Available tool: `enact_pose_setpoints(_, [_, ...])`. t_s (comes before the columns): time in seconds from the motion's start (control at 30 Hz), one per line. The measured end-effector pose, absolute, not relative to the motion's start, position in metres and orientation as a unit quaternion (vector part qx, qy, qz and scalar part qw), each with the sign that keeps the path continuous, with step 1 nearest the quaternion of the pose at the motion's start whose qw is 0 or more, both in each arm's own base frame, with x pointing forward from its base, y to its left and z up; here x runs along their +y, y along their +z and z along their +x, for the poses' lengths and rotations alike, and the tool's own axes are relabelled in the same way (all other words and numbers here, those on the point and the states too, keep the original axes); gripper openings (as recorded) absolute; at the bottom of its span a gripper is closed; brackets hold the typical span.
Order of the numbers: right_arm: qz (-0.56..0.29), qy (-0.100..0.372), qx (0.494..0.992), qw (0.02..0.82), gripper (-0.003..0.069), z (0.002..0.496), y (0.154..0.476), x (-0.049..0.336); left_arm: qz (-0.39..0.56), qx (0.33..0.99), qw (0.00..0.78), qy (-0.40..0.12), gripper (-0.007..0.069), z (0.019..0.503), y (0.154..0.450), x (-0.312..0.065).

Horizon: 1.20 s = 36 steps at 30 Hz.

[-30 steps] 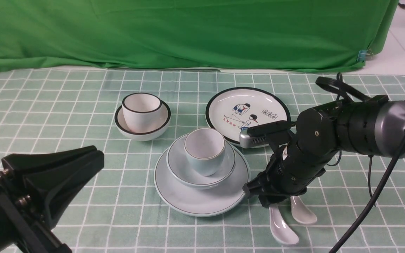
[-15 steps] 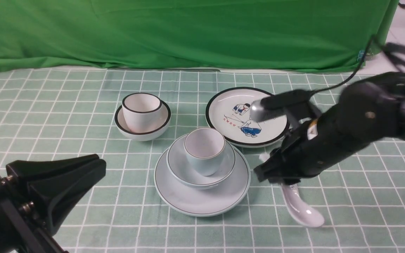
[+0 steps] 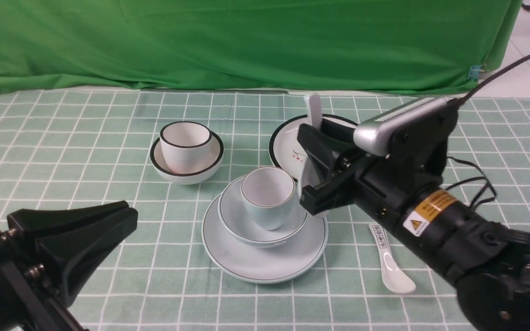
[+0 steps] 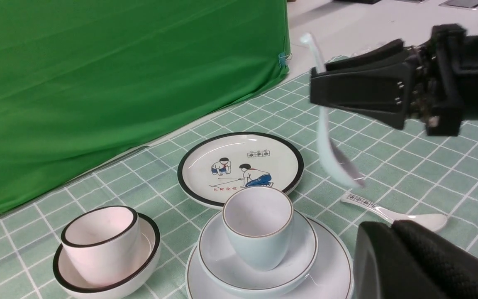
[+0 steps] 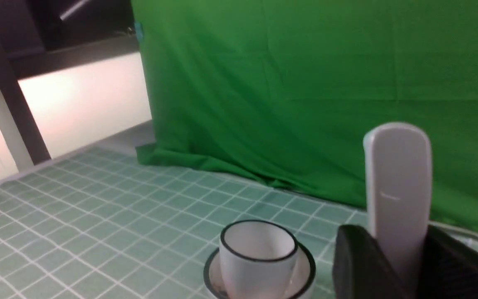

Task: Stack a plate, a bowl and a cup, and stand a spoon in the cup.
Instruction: Use the right arm to put the blue soup spoon into the blue teacup in the middle

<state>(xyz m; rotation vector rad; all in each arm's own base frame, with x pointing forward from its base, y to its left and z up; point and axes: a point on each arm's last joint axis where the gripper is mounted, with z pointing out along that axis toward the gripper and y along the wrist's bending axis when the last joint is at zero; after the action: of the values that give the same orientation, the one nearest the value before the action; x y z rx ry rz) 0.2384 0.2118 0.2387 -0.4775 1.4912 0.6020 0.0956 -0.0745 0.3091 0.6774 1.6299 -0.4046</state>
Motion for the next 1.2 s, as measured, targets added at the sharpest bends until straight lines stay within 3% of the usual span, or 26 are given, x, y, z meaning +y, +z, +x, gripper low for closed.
enact_pose_setpoints(0.47, [-0.254,0.268,0.651,0.664,0.0167,0.281,0.207,0.26,0.299,0.709,0.615,-0.172,0.001,0.096,0.308,-0.074])
enact_pose_setpoints(1.2, [-0.267,0.253,0.679,0.635,0.0167,0.306,0.177,0.265,0.306,0.715,0.606,-0.168,0.0011,0.095,0.306,-0.074])
